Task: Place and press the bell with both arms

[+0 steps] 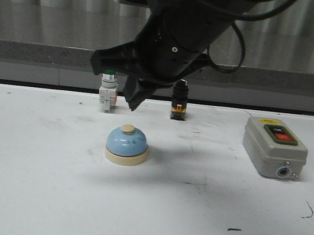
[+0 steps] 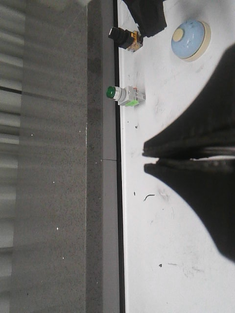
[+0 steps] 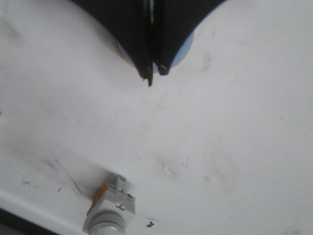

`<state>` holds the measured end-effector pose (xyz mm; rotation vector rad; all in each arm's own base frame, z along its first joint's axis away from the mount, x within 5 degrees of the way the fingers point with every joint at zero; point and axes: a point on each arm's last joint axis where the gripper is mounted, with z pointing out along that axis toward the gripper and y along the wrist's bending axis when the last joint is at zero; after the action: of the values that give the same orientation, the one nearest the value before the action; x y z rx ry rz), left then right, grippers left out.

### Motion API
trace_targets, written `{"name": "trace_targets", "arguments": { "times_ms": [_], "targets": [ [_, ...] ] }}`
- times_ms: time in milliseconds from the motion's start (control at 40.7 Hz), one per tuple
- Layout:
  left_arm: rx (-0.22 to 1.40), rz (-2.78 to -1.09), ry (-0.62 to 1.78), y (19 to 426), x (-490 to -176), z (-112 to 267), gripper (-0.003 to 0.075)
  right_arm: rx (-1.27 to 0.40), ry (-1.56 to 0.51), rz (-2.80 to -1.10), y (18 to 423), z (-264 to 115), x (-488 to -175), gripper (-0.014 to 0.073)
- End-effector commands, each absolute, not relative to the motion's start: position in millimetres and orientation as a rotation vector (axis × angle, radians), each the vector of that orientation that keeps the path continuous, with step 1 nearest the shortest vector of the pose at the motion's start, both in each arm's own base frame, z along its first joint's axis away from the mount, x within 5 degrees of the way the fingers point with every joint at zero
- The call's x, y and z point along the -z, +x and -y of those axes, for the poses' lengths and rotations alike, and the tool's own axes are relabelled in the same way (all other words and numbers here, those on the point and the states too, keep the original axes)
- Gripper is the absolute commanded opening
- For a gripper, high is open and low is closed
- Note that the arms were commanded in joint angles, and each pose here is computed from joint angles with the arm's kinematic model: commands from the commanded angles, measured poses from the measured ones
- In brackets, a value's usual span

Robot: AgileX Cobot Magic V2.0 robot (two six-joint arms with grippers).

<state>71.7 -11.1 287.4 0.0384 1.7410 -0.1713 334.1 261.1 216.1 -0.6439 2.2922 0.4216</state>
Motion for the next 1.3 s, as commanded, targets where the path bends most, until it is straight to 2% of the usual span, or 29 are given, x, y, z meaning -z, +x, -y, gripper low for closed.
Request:
{"name": "trace_targets", "arguments": {
  "times_ms": [0, 467, 565, 786, 982, 1277],
  "targets": [
    [0.188, -1.637, 0.019, 72, -304, 11, -0.0020, -0.453, -0.620, -2.174, 340, -264, -249, -0.0069],
    [0.188, -1.637, 0.019, 72, -304, 11, -0.0020, -0.428, -0.643, -2.253, 345, -268, -221, -0.0069],
    [0.188, -1.637, 0.019, 72, -304, 11, -0.0020, -0.442, -0.632, -2.211, 343, -266, -237, -0.0069],
    [0.188, -1.637, 0.019, 72, -304, 11, -0.0020, -0.479, -0.597, -2.099, 324, -248, -301, -0.0069],
    [0.188, -1.637, 0.019, 72, -304, 11, -0.0020, -0.447, -0.522, -2.098, 309, -204, -325, -0.0069],
    [0.188, -1.637, 0.019, 72, -304, 11, -0.0020, -0.267, -0.282, -2.125, 255, -89, -314, -0.0069]
  ]
}}
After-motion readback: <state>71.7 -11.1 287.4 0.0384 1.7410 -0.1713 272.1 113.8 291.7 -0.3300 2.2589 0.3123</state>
